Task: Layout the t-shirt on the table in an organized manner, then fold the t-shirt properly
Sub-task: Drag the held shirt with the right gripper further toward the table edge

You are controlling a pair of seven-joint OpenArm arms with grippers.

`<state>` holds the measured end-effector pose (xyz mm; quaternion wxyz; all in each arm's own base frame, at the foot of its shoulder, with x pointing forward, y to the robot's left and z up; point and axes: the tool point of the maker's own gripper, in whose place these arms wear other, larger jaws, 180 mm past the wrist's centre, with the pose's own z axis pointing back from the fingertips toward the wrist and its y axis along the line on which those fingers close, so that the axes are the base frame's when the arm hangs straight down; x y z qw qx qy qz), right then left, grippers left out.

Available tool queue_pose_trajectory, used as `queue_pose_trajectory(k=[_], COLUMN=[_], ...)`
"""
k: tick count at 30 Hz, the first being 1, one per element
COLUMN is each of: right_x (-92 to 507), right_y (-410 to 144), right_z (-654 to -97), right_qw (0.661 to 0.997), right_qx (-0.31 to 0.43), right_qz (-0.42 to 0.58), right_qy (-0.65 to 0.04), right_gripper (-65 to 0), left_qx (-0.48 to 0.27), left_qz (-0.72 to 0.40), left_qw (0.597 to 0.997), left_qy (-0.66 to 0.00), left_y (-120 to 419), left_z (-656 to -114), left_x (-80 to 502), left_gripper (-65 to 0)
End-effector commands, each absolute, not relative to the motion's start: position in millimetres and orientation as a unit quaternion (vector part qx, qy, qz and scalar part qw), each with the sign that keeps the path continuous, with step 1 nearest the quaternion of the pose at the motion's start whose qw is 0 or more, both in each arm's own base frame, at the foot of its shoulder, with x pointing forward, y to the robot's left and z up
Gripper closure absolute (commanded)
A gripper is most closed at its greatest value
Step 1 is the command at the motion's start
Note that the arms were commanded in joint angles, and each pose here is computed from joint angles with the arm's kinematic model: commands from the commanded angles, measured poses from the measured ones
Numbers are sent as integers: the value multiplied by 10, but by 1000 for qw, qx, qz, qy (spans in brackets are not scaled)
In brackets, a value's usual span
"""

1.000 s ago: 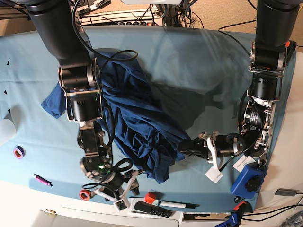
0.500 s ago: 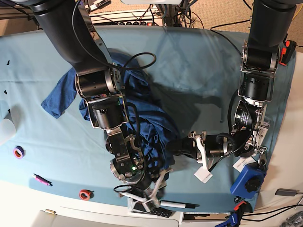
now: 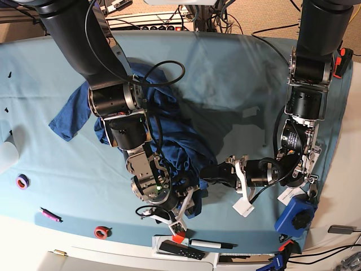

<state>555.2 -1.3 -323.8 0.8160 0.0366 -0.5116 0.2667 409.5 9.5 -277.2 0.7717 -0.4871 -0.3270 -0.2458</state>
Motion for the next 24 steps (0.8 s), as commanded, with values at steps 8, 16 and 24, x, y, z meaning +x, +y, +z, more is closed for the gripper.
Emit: queue_pose_trajectory(k=[8, 16, 24], right_x=[5746, 5954, 6035], right_y=[28, -145, -166], right_z=[-2830, -2422, -1774], right_qw=[776, 743, 730], right_qx=[14, -63, -34], right_qz=[282, 275, 200], right_qy=[-563, -606, -653], right_gripper=[0, 0, 0], left_qx=[-494, -494, -493], left_qz=[-250, -250, -250], left_qw=[752, 752, 752], left_qy=[-358, -358, -358], left_y=[99, 99, 101], left_z=[-2504, -2505, -2506], left_x=[4218, 4217, 4217], left_gripper=[0, 0, 0])
